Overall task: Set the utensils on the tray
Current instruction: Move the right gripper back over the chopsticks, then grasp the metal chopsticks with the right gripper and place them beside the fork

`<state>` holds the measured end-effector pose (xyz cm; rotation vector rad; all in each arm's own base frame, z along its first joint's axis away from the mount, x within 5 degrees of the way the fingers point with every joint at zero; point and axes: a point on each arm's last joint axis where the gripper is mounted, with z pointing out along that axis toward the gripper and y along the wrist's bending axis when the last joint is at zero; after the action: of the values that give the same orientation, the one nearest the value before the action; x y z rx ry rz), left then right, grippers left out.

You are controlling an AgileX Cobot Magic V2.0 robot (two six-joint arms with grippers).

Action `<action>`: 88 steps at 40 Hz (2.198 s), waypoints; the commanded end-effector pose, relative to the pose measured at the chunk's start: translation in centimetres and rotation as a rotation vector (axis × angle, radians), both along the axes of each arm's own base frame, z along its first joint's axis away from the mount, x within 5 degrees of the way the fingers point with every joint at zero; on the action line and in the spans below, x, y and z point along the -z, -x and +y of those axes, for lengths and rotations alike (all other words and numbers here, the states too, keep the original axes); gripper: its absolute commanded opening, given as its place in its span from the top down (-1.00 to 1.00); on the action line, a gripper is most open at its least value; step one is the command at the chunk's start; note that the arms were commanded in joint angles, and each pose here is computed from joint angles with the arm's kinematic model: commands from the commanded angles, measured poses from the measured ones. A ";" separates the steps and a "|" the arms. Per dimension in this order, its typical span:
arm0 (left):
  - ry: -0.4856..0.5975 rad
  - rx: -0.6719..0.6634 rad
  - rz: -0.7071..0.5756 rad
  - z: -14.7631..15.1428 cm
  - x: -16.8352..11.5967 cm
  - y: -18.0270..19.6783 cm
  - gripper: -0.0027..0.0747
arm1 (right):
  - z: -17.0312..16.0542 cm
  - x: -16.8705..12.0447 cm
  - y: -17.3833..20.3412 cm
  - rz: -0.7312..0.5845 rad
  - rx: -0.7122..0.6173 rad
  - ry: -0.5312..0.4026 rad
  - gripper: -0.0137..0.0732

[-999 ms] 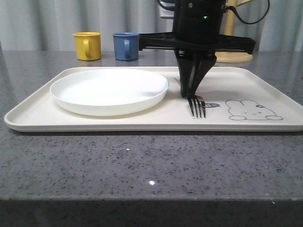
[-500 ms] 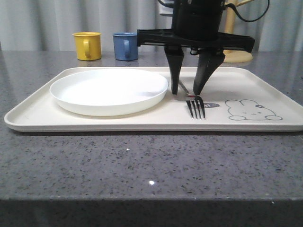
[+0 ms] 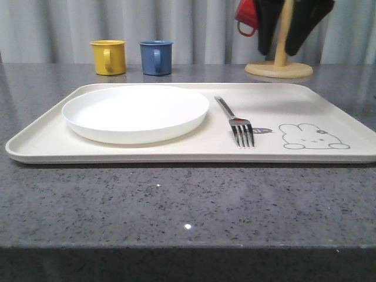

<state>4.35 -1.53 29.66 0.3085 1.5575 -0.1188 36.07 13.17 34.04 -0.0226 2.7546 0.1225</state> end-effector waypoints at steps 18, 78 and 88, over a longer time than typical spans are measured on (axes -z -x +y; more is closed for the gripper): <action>0.047 -0.009 -0.086 0.1 -1.5 0.1 0.98 | -16.6 1.2 4.9 0.140 0.177 0.120 -0.09; 0.047 -0.009 -0.086 0.1 -1.5 0.1 0.98 | -10.6 -0.1 7.9 0.049 0.147 0.022 0.63; 0.047 -0.009 -0.086 0.1 -1.5 0.1 0.98 | -4.2 0.9 7.9 0.047 0.037 -0.016 0.63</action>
<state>4.33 -1.53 29.65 0.3084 1.5565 -0.1188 28.27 7.35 31.95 0.0514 2.8779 0.0847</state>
